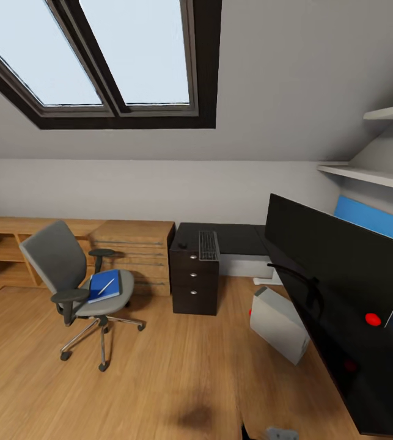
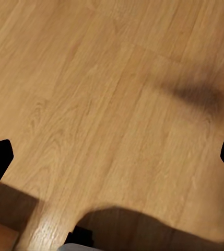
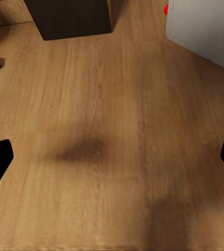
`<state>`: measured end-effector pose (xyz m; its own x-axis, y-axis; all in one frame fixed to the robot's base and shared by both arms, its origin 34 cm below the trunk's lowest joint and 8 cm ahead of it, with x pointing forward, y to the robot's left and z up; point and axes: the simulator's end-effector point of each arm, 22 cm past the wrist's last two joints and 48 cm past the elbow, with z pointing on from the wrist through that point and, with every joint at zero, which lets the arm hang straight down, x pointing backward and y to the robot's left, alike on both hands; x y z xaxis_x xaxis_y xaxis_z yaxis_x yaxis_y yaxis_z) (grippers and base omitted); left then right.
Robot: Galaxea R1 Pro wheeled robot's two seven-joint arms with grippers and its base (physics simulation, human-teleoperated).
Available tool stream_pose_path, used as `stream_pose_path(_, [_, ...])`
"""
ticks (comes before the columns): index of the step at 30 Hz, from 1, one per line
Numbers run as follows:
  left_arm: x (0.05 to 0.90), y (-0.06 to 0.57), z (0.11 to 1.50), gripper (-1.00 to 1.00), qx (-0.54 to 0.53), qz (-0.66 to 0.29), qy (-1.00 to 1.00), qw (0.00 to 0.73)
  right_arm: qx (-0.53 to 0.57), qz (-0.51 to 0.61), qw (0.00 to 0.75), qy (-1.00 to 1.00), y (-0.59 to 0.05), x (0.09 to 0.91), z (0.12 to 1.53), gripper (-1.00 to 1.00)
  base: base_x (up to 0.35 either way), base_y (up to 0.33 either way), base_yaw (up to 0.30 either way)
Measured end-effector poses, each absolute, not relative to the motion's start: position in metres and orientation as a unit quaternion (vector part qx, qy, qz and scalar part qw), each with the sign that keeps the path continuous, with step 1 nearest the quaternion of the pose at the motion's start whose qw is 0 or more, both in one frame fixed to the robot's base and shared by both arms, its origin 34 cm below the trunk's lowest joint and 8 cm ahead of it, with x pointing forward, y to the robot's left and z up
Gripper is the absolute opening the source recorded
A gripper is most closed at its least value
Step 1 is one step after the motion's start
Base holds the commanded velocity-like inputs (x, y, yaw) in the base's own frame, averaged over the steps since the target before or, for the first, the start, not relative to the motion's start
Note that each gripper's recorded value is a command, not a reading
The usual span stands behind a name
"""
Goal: In the bedroom, organize the workspace by keeping the computer under the desk, ensuring the monitor is on the desk, placing the keyboard on the desk next to the monitor, placing the mouse on the desk next to the keyboard, moving the folder from the swivel chair onto the desk next to the mouse, stacking the notebook on top of the folder with the pen on top of the notebook, and positioning the swivel chair next to the desk.
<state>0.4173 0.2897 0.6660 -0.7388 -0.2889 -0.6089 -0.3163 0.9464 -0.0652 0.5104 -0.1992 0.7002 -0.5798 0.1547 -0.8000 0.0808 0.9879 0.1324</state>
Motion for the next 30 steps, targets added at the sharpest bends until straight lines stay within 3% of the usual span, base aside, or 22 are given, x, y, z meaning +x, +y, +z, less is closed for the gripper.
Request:
stream_pose_path(13, [0.418,0.285,0.672,1.00,-0.160,0.018,0.931,0.326,0.065,0.034,0.460,0.885,-0.201,0.499,0.701,1.00,-0.007,0.000,0.000])
stream_pose_path(21, [0.416,0.284,0.671,1.00,-0.159,0.017,0.932,0.324,0.065,0.038,0.460,0.885,-0.194,0.498,0.701,1.00,-0.269,-0.012,0.000])
stream_pose_path(30, [0.407,0.284,0.664,1.00,-0.159,0.020,0.936,0.312,0.065,0.043,0.456,0.886,-0.185,0.494,0.699,1.00,-0.252,-0.215,0.000])
